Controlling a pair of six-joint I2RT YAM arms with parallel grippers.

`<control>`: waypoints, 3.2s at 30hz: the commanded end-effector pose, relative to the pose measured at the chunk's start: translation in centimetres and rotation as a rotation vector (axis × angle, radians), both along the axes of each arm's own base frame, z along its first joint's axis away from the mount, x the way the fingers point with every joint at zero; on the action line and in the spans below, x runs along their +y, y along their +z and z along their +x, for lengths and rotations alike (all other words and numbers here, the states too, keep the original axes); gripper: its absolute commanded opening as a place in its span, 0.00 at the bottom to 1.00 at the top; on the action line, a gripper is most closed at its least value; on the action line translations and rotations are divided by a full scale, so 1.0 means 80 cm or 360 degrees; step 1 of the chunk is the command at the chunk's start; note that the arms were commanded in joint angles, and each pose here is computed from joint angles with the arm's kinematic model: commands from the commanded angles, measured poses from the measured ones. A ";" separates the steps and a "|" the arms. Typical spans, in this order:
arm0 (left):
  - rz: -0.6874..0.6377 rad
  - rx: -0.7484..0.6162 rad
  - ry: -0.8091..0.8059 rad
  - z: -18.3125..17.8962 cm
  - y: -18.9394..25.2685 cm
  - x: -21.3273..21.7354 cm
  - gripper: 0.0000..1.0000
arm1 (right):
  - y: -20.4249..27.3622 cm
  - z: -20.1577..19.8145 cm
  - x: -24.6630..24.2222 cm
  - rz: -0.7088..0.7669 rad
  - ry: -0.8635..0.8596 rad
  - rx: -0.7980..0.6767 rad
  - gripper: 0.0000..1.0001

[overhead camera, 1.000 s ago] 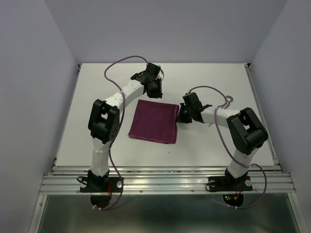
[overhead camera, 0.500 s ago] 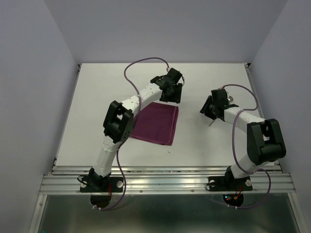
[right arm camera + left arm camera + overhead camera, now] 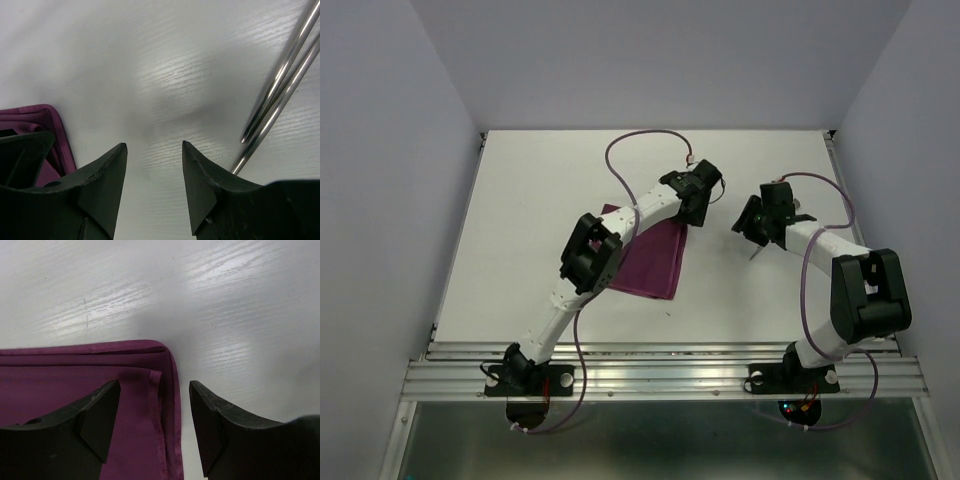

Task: Fold the napkin into a case and place the utensils inside
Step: Pick up the lower triangle-folded napkin from the center of the board.

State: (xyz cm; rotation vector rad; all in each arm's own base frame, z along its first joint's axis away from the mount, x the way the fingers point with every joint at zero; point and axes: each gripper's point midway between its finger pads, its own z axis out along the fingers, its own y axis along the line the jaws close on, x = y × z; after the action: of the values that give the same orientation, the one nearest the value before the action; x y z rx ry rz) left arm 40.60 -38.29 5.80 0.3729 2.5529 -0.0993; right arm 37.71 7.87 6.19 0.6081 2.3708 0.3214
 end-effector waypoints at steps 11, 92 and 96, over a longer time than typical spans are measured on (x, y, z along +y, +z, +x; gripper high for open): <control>0.0110 -0.0106 0.0037 0.013 -0.008 0.001 0.68 | 0.011 -0.001 -0.004 -0.0005 0.0009 -0.0037 0.54; -0.1392 0.0281 0.0189 0.063 0.058 0.054 0.00 | -0.034 -0.064 0.272 0.0219 0.0705 0.0127 0.32; -0.1431 0.0278 0.0166 0.064 0.063 0.051 0.00 | -0.035 -0.062 0.244 0.0008 0.0610 0.0152 0.14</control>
State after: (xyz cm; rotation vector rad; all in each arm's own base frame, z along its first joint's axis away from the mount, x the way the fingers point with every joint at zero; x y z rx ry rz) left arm 44.99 -33.67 5.89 -0.1762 2.5109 -1.1401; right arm 32.41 30.19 3.72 0.1458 2.5511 0.7206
